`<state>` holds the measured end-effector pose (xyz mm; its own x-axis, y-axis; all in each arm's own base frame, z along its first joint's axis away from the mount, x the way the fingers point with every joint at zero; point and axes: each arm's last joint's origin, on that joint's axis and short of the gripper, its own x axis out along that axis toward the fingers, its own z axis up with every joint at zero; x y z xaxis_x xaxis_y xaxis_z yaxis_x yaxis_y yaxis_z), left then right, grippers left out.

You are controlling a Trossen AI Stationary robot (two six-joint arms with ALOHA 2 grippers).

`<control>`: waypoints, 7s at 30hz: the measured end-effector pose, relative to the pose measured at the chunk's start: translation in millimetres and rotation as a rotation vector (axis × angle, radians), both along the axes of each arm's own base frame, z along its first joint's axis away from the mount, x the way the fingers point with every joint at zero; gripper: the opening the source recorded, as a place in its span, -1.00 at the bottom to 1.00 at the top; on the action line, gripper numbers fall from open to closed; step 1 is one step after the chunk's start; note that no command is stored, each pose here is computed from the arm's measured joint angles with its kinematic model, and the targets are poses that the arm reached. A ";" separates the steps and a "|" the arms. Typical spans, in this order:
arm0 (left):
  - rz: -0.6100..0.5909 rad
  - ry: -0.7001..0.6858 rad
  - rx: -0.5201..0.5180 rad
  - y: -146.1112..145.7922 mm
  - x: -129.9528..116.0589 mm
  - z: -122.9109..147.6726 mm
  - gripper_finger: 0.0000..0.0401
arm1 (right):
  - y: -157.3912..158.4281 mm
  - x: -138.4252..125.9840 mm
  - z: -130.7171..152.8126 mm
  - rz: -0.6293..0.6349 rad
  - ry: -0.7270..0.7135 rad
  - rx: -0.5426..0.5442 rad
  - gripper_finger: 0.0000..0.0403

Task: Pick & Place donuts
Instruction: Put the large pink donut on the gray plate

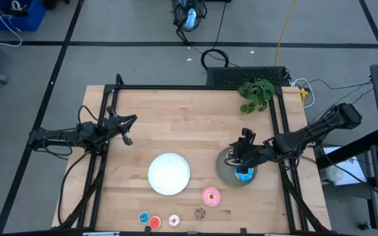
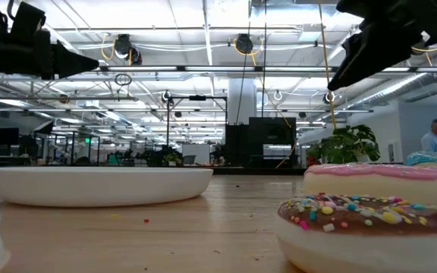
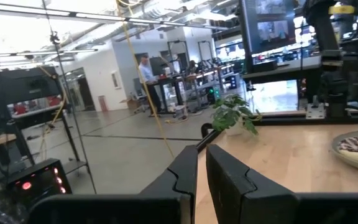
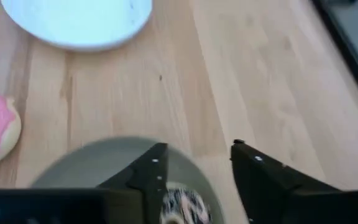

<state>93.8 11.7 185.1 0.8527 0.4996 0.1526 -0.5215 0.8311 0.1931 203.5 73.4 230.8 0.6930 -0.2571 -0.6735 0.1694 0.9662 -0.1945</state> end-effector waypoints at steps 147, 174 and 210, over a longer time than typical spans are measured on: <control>0.010 -0.008 -0.036 0.4 0.0 -1.1 -0.79 | 90.2 137.9 32.6 0.391 0.391 0.473 -1.00; 0.011 0.002 -0.033 0.4 0.1 -1.9 -0.79 | 99.8 155.0 28.4 0.447 0.447 0.312 -0.93; 0.011 0.002 -0.033 0.4 0.1 -1.9 -0.79 | 100.5 156.2 29.1 0.501 0.430 0.280 0.14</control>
